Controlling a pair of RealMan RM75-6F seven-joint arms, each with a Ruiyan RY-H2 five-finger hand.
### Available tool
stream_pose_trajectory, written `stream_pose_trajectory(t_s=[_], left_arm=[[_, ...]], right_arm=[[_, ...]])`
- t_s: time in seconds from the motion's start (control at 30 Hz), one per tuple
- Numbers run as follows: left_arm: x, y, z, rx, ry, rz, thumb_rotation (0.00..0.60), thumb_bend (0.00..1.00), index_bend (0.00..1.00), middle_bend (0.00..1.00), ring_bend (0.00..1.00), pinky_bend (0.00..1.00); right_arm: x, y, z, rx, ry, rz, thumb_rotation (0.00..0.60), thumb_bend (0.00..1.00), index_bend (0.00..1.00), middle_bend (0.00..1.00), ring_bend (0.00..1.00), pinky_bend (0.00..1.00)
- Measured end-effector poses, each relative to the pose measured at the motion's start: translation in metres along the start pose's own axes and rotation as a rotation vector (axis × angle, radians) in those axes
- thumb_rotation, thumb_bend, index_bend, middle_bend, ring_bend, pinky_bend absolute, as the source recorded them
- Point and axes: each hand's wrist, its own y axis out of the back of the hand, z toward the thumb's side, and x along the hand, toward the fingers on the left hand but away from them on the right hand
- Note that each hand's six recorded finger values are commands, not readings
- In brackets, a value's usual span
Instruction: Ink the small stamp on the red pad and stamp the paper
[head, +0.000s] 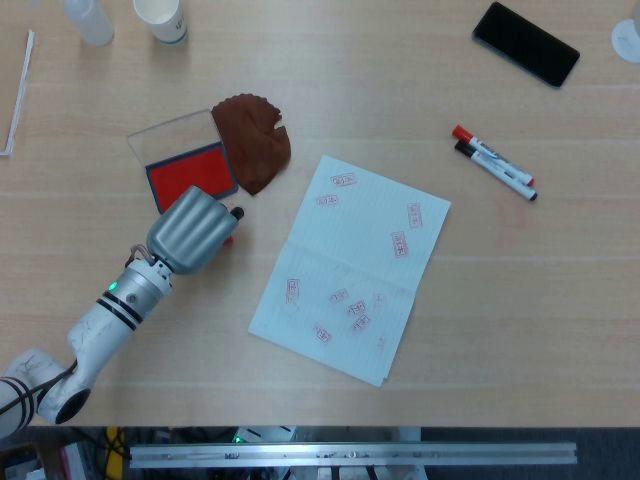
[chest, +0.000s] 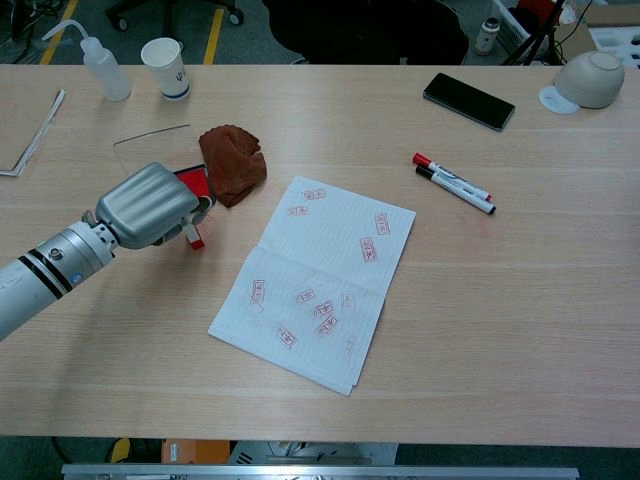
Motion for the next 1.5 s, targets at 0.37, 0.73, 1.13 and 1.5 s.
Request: stream_pose_trajectory(t_s=[0.37, 0.73, 1.13, 1.5], left_arm=[[-0.003, 0.011, 0.001, -0.007, -0.002, 0.022, 0.600, 0.31, 0.36, 1.00, 0.99, 1.00], [-0.021, 0.047, -0.017, -0.145, 0.035, 0.029, 0.600, 0.31, 0.32, 0.92, 0.89, 1.00], [-0.076, 0.062, -0.103, -0.364, 0.331, -0.021, 0.600, 0.31, 0.32, 0.70, 0.64, 1.00], [-0.152, 0.050, -0.146, -0.477, 0.590, 0.011, 0.600, 0.31, 0.36, 0.69, 0.62, 1.00]], right_arm=[[-0.001, 0.001, 0.001, 0.000, 0.002, -0.004, 0.600, 0.19, 0.25, 0.31, 0.19, 0.24], [-0.004, 0.004, 0.000, 0.002, 0.004, -0.003, 0.600, 0.19, 0.25, 0.31, 0.19, 0.24], [-0.009, 0.000, 0.000, -0.006, 0.023, 0.024, 0.600, 0.19, 0.25, 0.31, 0.19, 0.24], [-0.007, -0.002, 0.007, -0.006, 0.059, 0.016, 0.600, 0.19, 0.25, 0.31, 0.19, 0.24]])
